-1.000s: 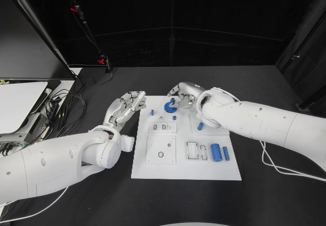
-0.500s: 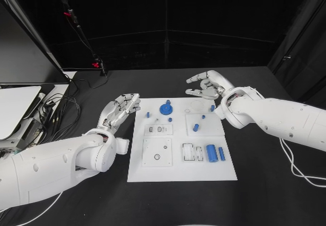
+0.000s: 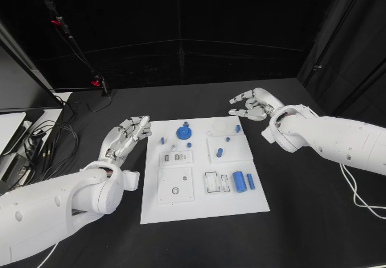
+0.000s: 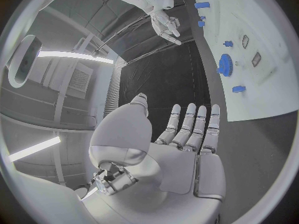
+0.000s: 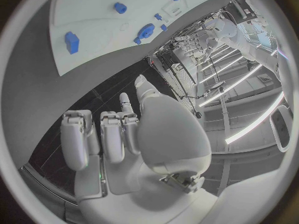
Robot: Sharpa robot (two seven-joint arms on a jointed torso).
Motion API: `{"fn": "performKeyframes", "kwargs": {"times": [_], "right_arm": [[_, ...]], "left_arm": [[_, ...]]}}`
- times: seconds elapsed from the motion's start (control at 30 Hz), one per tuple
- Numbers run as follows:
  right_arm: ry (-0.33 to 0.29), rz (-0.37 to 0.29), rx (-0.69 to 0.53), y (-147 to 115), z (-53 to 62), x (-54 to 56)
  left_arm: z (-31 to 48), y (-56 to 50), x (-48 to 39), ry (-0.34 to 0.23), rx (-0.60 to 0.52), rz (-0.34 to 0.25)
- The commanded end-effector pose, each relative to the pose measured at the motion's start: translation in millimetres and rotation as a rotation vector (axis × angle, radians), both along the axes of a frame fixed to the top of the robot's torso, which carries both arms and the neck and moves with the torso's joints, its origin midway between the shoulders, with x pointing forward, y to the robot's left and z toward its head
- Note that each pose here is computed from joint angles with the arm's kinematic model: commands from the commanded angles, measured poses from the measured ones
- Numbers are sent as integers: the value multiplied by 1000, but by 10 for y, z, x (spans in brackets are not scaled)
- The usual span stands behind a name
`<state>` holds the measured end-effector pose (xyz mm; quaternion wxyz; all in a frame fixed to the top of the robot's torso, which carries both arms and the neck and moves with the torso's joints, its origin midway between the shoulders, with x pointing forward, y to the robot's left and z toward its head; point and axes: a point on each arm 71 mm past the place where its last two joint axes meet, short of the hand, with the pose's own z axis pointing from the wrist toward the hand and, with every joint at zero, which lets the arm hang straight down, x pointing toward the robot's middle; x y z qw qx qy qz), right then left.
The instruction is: Assemble the parts on the task board
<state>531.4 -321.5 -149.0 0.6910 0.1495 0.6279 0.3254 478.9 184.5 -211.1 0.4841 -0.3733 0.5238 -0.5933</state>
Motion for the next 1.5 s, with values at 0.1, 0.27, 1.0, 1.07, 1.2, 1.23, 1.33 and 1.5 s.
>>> {"fn": "performKeyframes", "kwargs": {"times": [0.1,0.27,1.0,1.07,1.2,1.23,1.33,1.5], "right_arm": [[66,18,-58,-66,-140,3],[98,14,-100,-149,-268,-8],[176,9,-198,-238,-456,-9],[180,5,-204,-235,-462,-3],[186,-3,-216,-223,-472,7],[187,-5,-218,-221,-474,9],[193,-12,-223,-217,-483,13],[195,-19,-226,-220,-489,18]], "left_arm": [[162,5,-42,-220,-58,-23],[161,9,-41,-221,-57,-22],[160,34,-46,-217,-55,-18],[161,31,-48,-217,-56,-19],[161,26,-51,-216,-57,-21],[161,25,-51,-216,-57,-21],[161,24,-52,-215,-57,-22],[160,17,-53,-212,-58,-24]]}}
